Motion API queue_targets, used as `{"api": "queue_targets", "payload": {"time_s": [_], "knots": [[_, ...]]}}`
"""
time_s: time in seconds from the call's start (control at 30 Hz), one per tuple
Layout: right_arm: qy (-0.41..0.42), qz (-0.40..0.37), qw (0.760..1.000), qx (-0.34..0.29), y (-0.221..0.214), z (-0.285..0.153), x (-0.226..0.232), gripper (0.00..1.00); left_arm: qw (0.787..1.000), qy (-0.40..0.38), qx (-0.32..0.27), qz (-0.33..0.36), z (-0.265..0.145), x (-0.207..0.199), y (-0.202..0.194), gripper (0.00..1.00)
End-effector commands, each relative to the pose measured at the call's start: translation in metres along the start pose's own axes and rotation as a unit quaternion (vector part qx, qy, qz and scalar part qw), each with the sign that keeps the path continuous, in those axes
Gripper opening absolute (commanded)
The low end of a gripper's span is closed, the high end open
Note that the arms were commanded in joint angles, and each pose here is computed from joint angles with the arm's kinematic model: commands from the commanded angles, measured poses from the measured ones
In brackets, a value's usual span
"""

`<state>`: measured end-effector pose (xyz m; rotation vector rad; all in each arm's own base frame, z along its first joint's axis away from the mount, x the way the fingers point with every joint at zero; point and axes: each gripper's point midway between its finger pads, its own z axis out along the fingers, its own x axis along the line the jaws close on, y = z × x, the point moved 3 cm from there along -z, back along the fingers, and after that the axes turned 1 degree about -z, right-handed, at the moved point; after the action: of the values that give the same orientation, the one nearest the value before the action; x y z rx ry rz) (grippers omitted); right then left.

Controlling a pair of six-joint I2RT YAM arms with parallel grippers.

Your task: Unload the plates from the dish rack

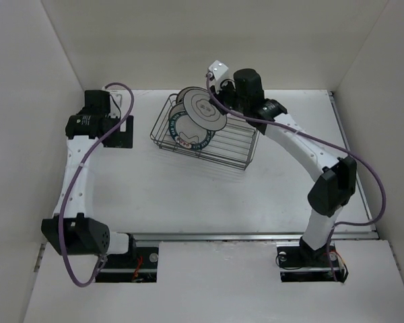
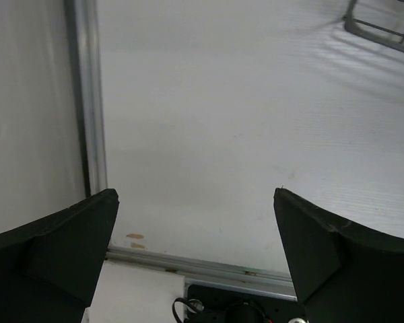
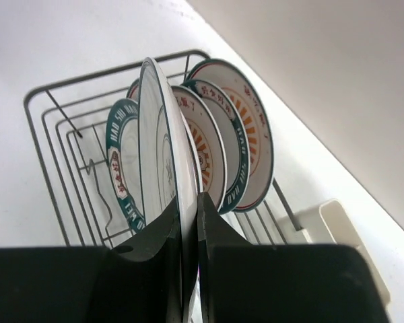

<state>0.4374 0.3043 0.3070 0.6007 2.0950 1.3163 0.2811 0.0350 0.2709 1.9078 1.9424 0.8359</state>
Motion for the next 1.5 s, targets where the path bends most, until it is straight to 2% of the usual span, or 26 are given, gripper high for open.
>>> {"api": "queue_targets", "payload": {"time_s": [0.0, 0.07, 0.13, 0.17, 0.2, 0.27, 0.3, 0.33, 0.43, 0.47, 0.6, 0.67, 0.7, 0.77, 0.8, 0.83, 0.87, 0.97, 1.03, 1.1, 1.17, 1.2, 1.27, 1.33, 1.4, 1.47], "knots": [[-0.033, 0.025, 0.994, -0.098, 0.057, -0.044, -0.013, 0.00, 0.996, -0.088, -0.001, 0.016, 0.018, -0.033, 0.023, 1.00], [-0.012, 0.062, 0.992, -0.107, 0.058, -0.057, -0.011, 0.00, 0.993, -0.115, 0.005, 0.006, 0.040, -0.046, 0.041, 1.00], [0.054, 0.085, 0.991, -0.091, 0.043, -0.069, 0.008, 0.00, 0.992, -0.121, -0.021, 0.004, 0.052, -0.053, 0.071, 0.99], [0.075, 0.104, 0.989, -0.079, 0.032, -0.071, 0.014, 0.00, 0.991, -0.133, -0.018, 0.002, 0.059, -0.061, 0.079, 0.97], [0.120, 0.108, 0.984, -0.069, 0.024, -0.074, 0.030, 0.00, 0.990, -0.139, 0.010, 0.004, 0.087, -0.069, 0.081, 0.97], [0.169, 0.167, 0.971, -0.020, -0.010, -0.078, 0.056, 0.00, 0.989, -0.146, 0.002, -0.006, 0.099, -0.077, 0.103, 0.90], [0.188, 0.192, 0.963, -0.009, -0.020, -0.080, 0.066, 0.00, 0.989, -0.147, 0.027, -0.004, 0.126, -0.084, 0.102, 0.88], [0.225, 0.224, 0.948, 0.020, -0.047, -0.081, 0.086, 0.00, 0.987, -0.154, 0.036, -0.005, 0.134, -0.091, 0.103, 0.86], [0.258, 0.286, 0.922, 0.028, -0.066, -0.088, 0.108, 0.00, 0.985, -0.169, 0.044, 0.003, 0.159, -0.110, 0.110, 0.83], [0.258, 0.303, 0.916, 0.047, -0.090, -0.091, 0.117, 0.00, 0.984, -0.174, 0.042, 0.003, 0.164, -0.113, 0.113, 0.83], [0.252, 0.308, 0.915, 0.064, -0.122, -0.096, 0.135, 0.00, 0.981, -0.190, 0.045, -0.004, 0.180, -0.127, 0.116, 0.73], [0.245, 0.314, 0.914, 0.076, -0.132, -0.098, 0.140, 0.00, 0.976, -0.211, 0.057, -0.005, 0.186, -0.140, 0.110, 0.63], [0.245, 0.324, 0.910, 0.087, -0.142, -0.099, 0.145, 0.00, 0.976, -0.211, 0.062, -0.005, 0.185, -0.140, 0.108, 0.50], [0.247, 0.337, 0.903, 0.097, -0.152, -0.095, 0.152, 0.00, 0.973, -0.217, 0.080, -0.006, 0.191, -0.148, 0.100, 0.34], [0.242, 0.345, 0.900, 0.108, -0.162, -0.090, 0.153, 0.00, 0.972, -0.216, 0.090, -0.012, 0.190, -0.148, 0.097, 0.17], [0.242, 0.348, 0.899, 0.114, -0.169, -0.088, 0.155, 0.00, 0.971, -0.214, 0.103, -0.017, 0.194, -0.150, 0.091, 0.06], [0.241, 0.353, 0.896, 0.115, -0.170, -0.086, 0.156, 0.00, 0.973, -0.206, 0.104, -0.022, 0.195, -0.148, 0.091, 0.00], [0.227, 0.364, 0.895, 0.123, -0.182, -0.076, 0.155, 0.00, 0.971, -0.180, 0.147, -0.057, 0.204, -0.148, 0.070, 0.00], [0.221, 0.366, 0.897, 0.112, -0.177, -0.071, 0.152, 0.00, 0.971, -0.178, 0.137, -0.087, 0.196, -0.149, 0.073, 0.00], [0.221, 0.369, 0.897, 0.103, -0.176, -0.062, 0.150, 0.00, 0.959, -0.190, 0.155, -0.141, 0.193, -0.153, 0.063, 0.00], [0.220, 0.371, 0.896, 0.109, -0.179, -0.054, 0.149, 0.00, 0.956, -0.192, 0.119, -0.186, 0.184, -0.142, 0.076, 0.00], [0.220, 0.376, 0.893, 0.112, -0.182, -0.051, 0.150, 0.00, 0.952, -0.189, 0.130, -0.202, 0.186, -0.144, 0.064, 0.00], [0.227, 0.382, 0.888, 0.118, -0.183, -0.048, 0.152, 0.00, 0.943, -0.188, 0.106, -0.252, 0.175, -0.140, 0.074, 0.00], [0.232, 0.388, 0.884, 0.122, -0.188, -0.045, 0.155, 0.00, 0.935, -0.189, 0.115, -0.277, 0.172, -0.142, 0.064, 0.00], [0.233, 0.394, 0.882, 0.115, -0.187, -0.045, 0.152, 0.00, 0.930, -0.195, 0.095, -0.297, 0.165, -0.142, 0.070, 0.00], [0.229, 0.396, 0.882, 0.114, -0.188, -0.047, 0.148, 0.00, 0.932, -0.189, 0.100, -0.293, 0.167, -0.145, 0.064, 0.00]]}}
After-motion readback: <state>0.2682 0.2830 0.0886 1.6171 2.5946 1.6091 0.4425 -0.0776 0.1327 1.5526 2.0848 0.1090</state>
